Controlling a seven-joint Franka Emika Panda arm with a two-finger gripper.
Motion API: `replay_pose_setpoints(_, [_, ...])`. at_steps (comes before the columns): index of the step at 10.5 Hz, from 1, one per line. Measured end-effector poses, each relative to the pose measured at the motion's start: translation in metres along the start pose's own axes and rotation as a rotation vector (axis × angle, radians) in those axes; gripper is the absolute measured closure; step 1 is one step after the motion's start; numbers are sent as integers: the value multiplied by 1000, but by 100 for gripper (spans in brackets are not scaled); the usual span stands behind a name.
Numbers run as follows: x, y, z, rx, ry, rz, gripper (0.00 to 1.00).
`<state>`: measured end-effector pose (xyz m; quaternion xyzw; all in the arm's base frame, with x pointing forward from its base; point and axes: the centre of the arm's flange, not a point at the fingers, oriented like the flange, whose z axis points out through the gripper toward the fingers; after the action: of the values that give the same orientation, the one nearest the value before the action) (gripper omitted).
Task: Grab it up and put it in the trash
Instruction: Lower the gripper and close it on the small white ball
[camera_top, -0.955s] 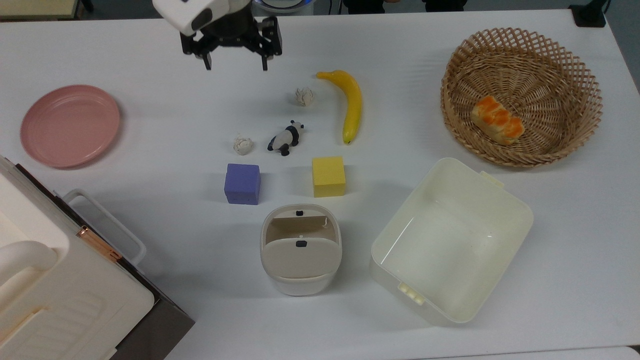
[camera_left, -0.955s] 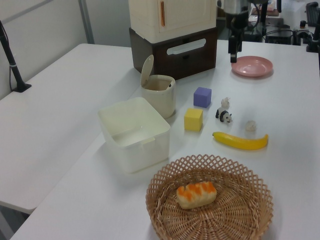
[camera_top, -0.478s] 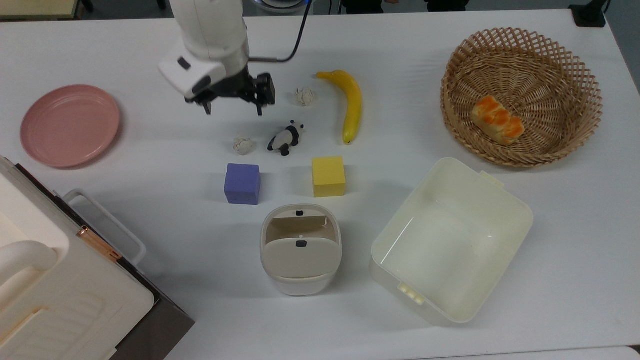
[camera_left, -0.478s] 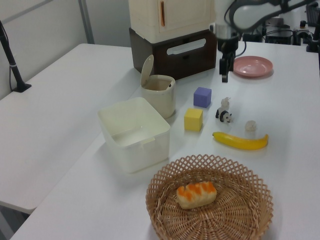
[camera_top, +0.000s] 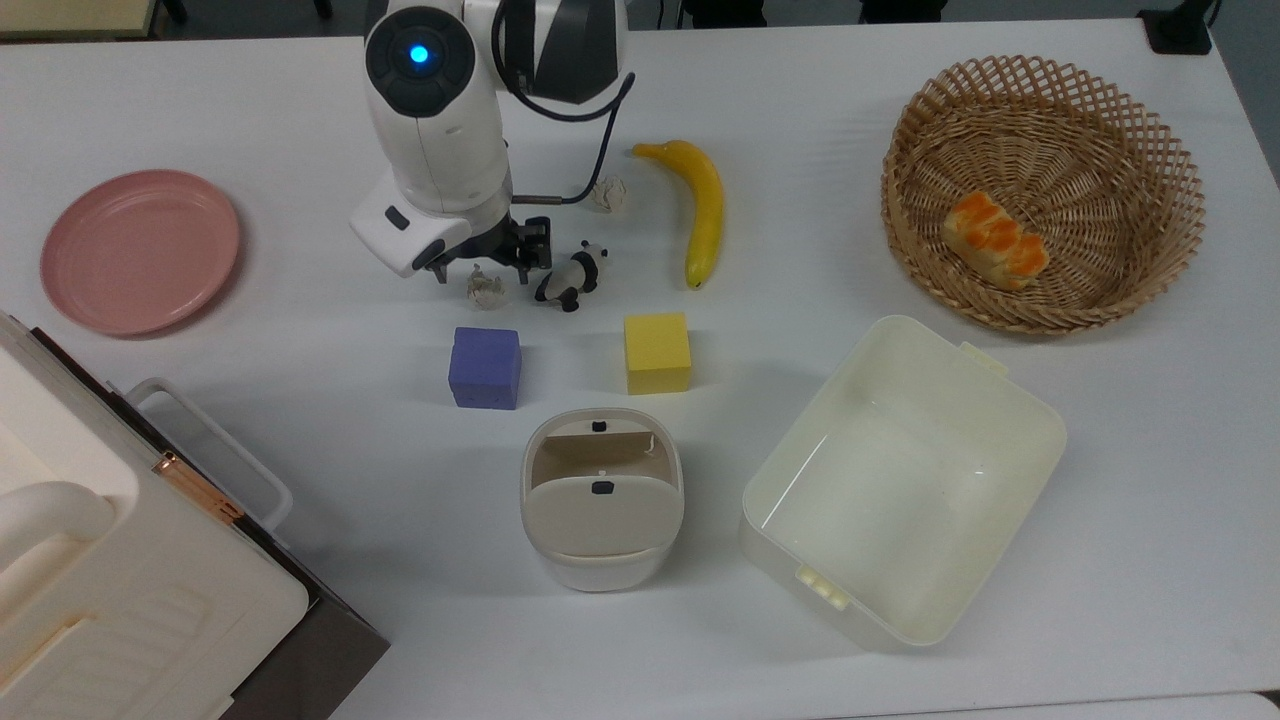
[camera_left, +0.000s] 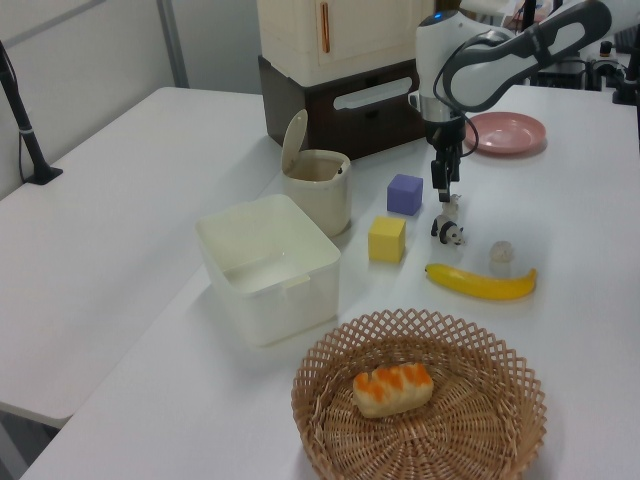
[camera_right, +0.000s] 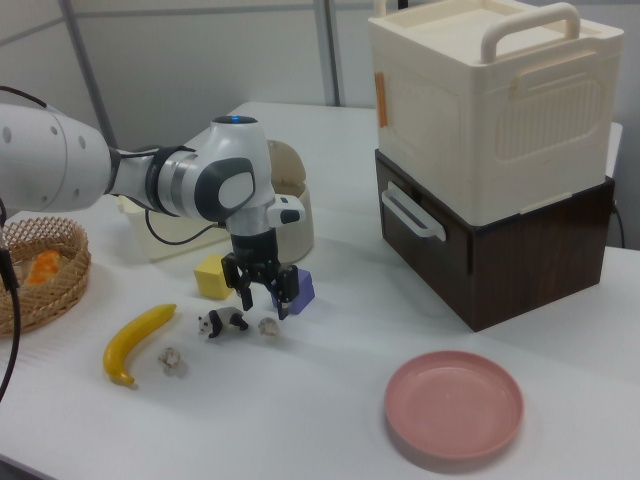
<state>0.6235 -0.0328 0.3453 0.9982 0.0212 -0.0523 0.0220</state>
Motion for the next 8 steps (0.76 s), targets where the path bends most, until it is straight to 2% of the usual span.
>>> replay_pose_setpoints(1, [2, -1, 5, -1, 8, -3, 20])
replay_pose_setpoints(3, [4, -6, 18, 0, 3, -10, 46])
replay_pose_setpoints(4, [3, -8, 23, 0, -2, -13, 48])
replay_pose_setpoints(5, [4, -9, 27, 0, -6, -16, 56])
replay_pose_setpoints(6, [4, -10, 30, -5, -11, -21, 57])
replay_pose_setpoints(7, [4, -11, 30, -7, -11, -23, 65])
replay_pose_setpoints(8, [5, -11, 26, -9, -3, -24, 83])
